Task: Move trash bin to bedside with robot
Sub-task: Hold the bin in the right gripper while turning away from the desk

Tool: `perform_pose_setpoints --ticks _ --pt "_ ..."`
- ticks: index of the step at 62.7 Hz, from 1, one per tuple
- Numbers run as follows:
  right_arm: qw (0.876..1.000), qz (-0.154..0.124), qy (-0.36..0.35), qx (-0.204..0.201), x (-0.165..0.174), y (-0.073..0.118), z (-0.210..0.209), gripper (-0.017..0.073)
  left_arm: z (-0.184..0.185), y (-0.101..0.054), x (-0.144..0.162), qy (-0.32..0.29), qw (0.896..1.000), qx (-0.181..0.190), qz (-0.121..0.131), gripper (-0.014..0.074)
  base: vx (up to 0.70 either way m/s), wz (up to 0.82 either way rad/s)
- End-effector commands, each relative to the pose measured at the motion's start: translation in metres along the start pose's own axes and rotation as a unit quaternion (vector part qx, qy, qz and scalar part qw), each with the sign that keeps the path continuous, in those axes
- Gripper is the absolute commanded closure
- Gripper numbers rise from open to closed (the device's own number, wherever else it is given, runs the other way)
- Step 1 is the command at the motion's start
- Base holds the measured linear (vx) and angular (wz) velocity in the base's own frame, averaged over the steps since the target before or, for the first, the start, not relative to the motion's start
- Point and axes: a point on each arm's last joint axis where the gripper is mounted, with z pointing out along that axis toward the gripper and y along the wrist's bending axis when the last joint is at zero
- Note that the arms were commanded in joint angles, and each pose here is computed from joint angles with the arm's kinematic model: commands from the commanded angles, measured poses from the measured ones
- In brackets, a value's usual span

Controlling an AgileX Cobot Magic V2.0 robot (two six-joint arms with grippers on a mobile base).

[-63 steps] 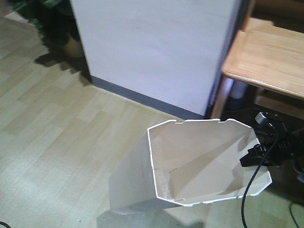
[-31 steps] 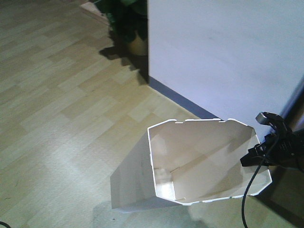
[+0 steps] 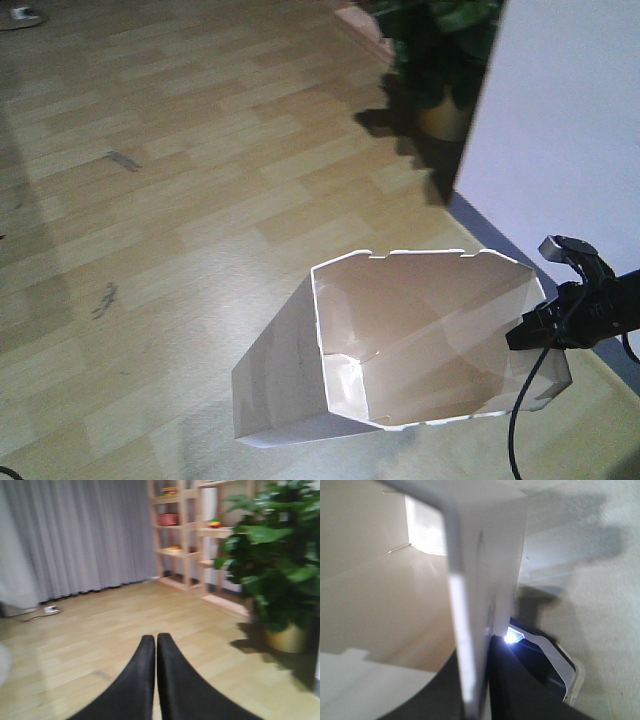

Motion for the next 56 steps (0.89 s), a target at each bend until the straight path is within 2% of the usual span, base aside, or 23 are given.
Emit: perform_pose_setpoints --ticks 1,30,56 --pt "0.994 0.009 -0.045 -0.104 -0.014 0.0281 -0.0189 0.0563 -0.0002 -0.0005 -0.0032 -0.035 0.999 0.004 -0.012 0.06 0.18 0.69" --pt "0.994 0.009 -0.045 -0.104 -0.014 0.0281 -0.0189 0.0563 -0.0002 -0.0005 -0.0032 -0.035 0.999 0.004 -0.012 0.06 0.16 0.58" --pt "0.994 0.009 -0.045 -0.104 -0.014 0.0281 -0.0189 0.0563 -0.0002 -0.0005 -0.0032 -0.035 0.999 0.004 -0.012 0.06 0.2 0.13"
